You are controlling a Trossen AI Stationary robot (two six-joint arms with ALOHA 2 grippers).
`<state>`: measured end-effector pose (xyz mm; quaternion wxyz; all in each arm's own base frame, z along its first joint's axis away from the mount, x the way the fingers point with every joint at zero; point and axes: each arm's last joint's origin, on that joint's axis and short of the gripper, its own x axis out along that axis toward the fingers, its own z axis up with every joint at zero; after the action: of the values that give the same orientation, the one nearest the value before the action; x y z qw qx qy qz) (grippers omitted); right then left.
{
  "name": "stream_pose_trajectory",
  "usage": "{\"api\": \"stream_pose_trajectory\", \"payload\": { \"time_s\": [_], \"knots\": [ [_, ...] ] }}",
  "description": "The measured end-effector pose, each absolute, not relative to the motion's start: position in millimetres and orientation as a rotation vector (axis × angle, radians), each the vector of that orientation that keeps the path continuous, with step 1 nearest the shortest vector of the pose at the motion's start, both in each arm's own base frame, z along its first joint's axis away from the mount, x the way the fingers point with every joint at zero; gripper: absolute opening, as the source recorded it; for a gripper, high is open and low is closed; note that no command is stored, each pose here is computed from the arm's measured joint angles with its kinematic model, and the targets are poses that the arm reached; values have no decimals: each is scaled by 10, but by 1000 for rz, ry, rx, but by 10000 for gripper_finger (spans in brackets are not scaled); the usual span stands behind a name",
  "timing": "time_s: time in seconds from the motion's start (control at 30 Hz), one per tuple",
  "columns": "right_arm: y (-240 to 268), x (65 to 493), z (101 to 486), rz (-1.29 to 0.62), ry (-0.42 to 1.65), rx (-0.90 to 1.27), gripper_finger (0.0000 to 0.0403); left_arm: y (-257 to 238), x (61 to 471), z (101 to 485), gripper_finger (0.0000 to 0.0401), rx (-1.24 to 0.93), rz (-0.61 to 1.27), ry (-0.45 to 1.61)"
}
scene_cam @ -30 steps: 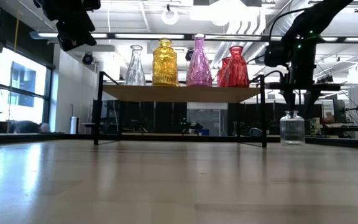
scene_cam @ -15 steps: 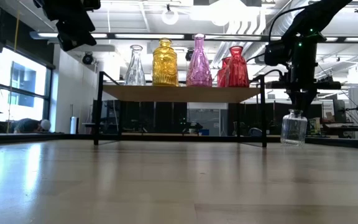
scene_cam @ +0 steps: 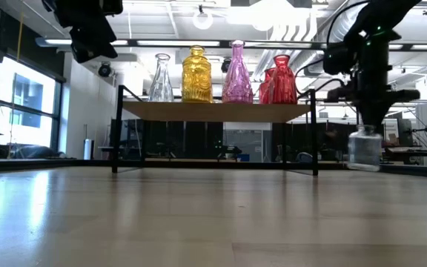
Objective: Sort vases onto shelf
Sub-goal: Put the transparent vase aligned with the other transparent vases on the shelf
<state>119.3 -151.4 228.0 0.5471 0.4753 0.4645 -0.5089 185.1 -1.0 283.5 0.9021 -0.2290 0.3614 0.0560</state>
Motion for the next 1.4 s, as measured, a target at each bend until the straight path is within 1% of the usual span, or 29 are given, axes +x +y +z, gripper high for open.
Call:
{"api": "stream_pose_trajectory", "payload": {
  "time_s": [0.07, 0.23, 0.57, 0.7, 0.8, 0.93, 1.17, 1.4],
  "knots": [
    [-1457, 1194, 2308, -1181, 1123, 1101, 5, -10, 1873, 2822, 140, -474, 117, 752],
    [-1364, 1240, 2368, -1138, 1102, 1058, 5, -10, 1923, 2786, 140, -495, 130, 767],
    [-1180, 1363, 2415, -1048, 1106, 1037, 6, -18, 1949, 2755, 140, -561, 122, 795],
    [-1118, 1415, 2415, -1031, 1114, 1021, 6, -34, 1948, 2756, 141, -596, 74, 809],
    [-1087, 1440, 2416, -1024, 1120, 1003, 6, -40, 1949, 2758, 149, -624, 62, 813],
    [-1038, 1480, 2419, -1011, 1121, 998, 6, -42, 1951, 2761, 171, -602, 42, 812],
    [-883, 1579, 2421, -914, 1148, 1019, 6, -90, 2032, 2855, 207, -503, -62, 689],
    [-683, 1676, 2421, -856, 1174, 1015, 7, -154, 2108, 2976, 214, -457, -137, 546]
  ]
}}
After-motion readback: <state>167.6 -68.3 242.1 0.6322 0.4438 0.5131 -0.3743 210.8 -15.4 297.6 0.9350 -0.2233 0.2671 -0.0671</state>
